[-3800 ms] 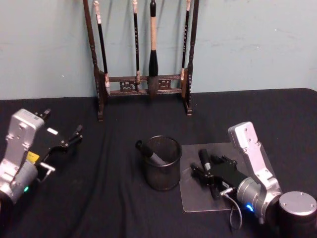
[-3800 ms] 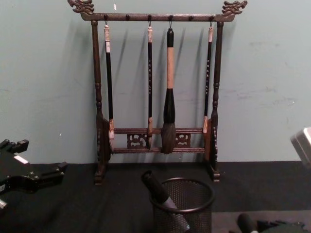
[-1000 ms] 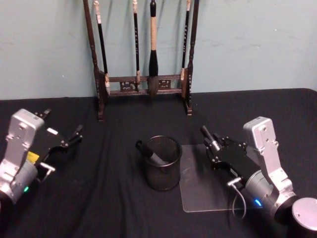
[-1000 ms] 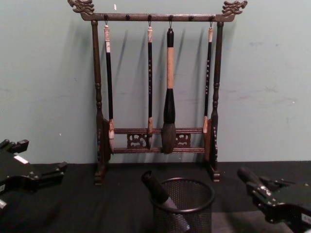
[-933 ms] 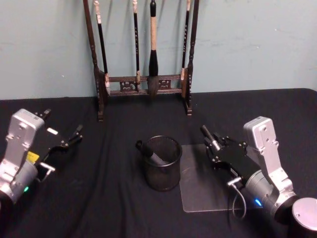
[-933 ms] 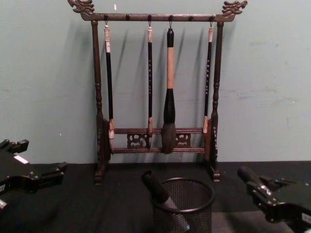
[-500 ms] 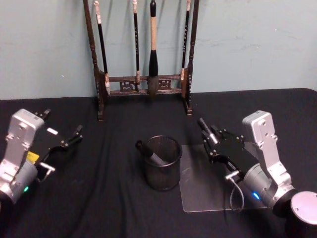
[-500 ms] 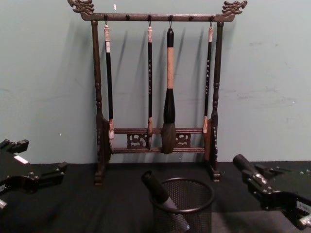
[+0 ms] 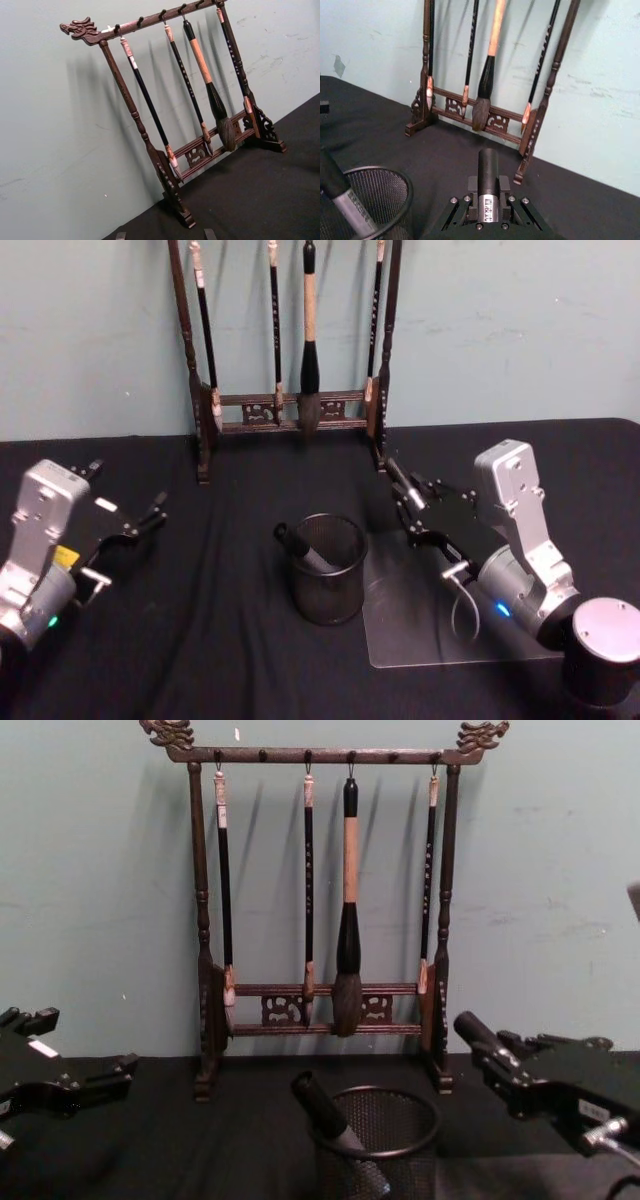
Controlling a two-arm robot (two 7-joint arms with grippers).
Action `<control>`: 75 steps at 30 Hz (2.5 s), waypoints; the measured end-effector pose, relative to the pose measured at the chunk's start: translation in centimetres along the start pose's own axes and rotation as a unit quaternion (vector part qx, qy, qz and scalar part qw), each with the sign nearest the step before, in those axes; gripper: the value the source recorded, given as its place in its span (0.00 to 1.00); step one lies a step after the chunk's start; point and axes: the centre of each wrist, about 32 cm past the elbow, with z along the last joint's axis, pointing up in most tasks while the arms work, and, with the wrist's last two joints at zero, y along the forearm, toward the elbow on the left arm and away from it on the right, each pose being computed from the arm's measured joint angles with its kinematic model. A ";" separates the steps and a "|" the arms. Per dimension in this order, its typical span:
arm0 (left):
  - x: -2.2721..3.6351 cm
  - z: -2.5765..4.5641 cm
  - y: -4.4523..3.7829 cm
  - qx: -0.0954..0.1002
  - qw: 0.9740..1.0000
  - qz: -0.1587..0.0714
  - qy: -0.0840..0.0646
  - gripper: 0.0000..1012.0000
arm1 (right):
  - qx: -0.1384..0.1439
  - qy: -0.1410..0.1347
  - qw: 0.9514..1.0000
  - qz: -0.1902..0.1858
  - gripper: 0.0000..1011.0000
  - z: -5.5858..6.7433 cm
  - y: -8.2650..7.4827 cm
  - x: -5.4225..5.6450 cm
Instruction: Pick up the water-based marker from the table and place it into the pen holder.
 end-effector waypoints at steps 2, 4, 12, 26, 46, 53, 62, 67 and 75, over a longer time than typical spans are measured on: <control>0.00 0.00 0.00 0.000 1.000 0.000 0.000 1.00 | 0.003 -0.003 1.000 0.003 0.24 0.3 0.3 0.0; 0.00 0.00 0.00 0.000 1.000 0.000 0.000 1.00 | 0.005 -0.008 1.000 0.005 0.24 0.5 0.5 0.0; 0.00 0.00 0.00 0.000 1.000 0.000 0.000 1.00 | 0.014 -0.022 1.000 0.015 0.24 1.3 1.5 -0.3; 0.00 0.00 0.00 0.000 1.000 0.000 0.000 1.00 | 0.034 -0.029 0.998 0.048 0.24 2.2 3.6 -1.4; 0.00 0.00 0.00 0.000 1.000 0.000 0.000 1.00 | 0.056 -0.026 0.993 0.100 0.24 2.9 6.0 -2.7; 0.00 0.00 0.00 0.000 1.000 0.000 0.000 1.00 | 0.055 -0.028 0.992 0.111 0.24 2.9 6.4 -3.3; 0.00 0.00 0.00 0.000 1.000 0.000 0.000 1.00 | 0.056 -0.030 0.990 0.124 0.24 3.0 6.7 -3.9; 0.00 0.00 0.00 0.000 1.000 0.000 0.000 1.00 | 0.056 -0.032 0.989 0.130 0.24 3.2 6.9 -4.0; 0.00 0.00 0.00 0.000 1.000 0.000 0.000 1.00 | 0.055 -0.032 0.989 0.131 0.24 3.2 6.9 -4.0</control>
